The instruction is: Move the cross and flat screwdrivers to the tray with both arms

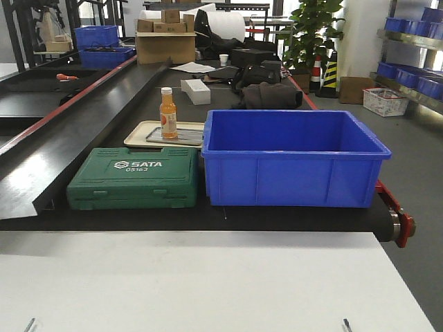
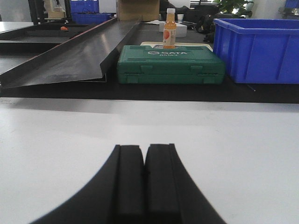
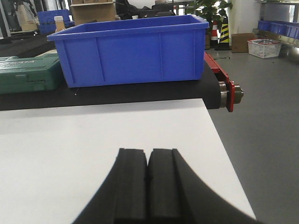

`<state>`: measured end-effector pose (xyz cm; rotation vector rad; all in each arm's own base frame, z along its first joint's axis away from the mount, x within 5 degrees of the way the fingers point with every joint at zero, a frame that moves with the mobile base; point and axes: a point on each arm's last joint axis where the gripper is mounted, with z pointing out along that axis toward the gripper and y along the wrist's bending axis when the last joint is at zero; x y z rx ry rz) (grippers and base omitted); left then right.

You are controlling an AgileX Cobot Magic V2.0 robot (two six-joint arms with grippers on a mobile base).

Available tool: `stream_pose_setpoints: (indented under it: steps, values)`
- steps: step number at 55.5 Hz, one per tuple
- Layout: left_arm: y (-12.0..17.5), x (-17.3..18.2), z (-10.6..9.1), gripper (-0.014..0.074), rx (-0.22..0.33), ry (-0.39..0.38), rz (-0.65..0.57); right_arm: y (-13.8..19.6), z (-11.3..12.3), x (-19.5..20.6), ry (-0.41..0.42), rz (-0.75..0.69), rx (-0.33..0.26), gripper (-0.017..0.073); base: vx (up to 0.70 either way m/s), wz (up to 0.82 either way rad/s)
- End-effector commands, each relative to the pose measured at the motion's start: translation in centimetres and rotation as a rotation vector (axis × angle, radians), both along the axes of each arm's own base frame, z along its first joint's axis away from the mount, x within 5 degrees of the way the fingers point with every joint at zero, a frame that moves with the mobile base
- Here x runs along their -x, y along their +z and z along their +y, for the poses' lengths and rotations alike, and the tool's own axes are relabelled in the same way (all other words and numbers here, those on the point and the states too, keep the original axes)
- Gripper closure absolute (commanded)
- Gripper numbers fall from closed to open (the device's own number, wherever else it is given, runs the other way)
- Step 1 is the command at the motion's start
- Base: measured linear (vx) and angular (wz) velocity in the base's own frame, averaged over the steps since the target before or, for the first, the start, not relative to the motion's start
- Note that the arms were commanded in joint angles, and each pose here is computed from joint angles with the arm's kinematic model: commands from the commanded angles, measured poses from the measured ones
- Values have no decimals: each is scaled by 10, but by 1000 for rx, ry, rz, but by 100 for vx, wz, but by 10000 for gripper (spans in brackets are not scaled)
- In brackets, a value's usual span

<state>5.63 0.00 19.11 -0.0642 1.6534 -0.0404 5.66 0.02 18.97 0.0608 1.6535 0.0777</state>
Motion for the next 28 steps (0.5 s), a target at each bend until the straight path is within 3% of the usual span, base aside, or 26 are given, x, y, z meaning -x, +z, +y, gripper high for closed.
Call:
stream_pose_setpoints:
  steps: [1,28]
  values:
    - [17,1,1,599,6,9,-119,5,1,0,7,-81,10,567,0,0]
    - [17,1,1,599,6,10,-124,5,1,0,7,-81,10,567,0,0]
